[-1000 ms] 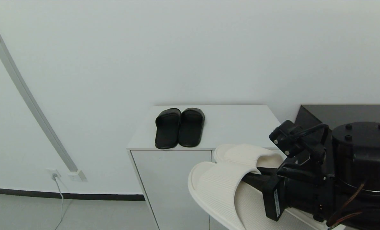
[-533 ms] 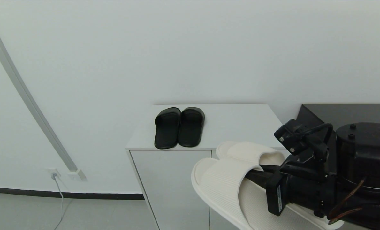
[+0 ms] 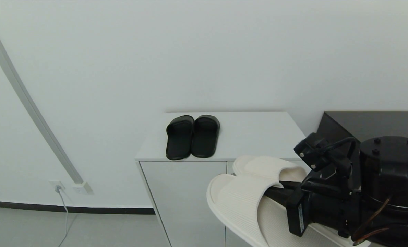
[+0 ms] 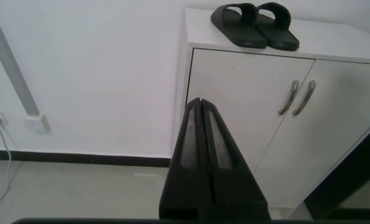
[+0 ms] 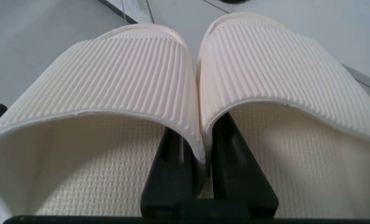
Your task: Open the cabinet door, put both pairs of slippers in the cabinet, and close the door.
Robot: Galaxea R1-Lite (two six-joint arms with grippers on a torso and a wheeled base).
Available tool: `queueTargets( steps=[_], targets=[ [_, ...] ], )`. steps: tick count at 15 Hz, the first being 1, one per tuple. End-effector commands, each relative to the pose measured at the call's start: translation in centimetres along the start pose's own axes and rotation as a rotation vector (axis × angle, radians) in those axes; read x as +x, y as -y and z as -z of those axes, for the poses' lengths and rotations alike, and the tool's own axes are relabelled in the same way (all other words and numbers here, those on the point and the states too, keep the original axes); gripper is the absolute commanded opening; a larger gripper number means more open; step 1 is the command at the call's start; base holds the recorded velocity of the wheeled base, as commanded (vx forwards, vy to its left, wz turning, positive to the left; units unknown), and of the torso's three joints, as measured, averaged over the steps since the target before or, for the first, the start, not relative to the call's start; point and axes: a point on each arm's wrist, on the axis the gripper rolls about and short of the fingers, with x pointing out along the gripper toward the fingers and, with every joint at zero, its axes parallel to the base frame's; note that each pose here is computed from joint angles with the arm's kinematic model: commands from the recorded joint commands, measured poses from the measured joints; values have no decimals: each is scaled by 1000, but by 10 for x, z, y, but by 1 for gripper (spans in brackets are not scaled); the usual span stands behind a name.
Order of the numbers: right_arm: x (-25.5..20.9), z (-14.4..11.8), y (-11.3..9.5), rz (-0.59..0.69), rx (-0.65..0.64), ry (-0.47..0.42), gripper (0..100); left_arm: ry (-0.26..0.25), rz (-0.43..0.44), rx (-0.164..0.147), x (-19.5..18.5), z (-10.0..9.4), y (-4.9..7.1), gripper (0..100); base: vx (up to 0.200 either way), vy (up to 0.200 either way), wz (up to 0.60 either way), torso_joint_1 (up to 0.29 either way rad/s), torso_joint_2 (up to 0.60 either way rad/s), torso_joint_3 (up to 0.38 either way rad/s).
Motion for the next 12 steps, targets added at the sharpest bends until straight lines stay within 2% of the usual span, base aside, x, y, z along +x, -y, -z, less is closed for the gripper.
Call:
queueTargets(
  steps=[1, 12],
  targets=[
    [1, 2, 0, 0, -2, -10, 0, -2, -1, 0, 0, 0, 0, 0, 0, 0, 0, -71, 144, 95],
    [3, 5, -1, 0, -3, -24, 0, -2, -1, -2, 0, 0, 0, 0, 0, 0, 0, -212, 514, 295]
  ],
)
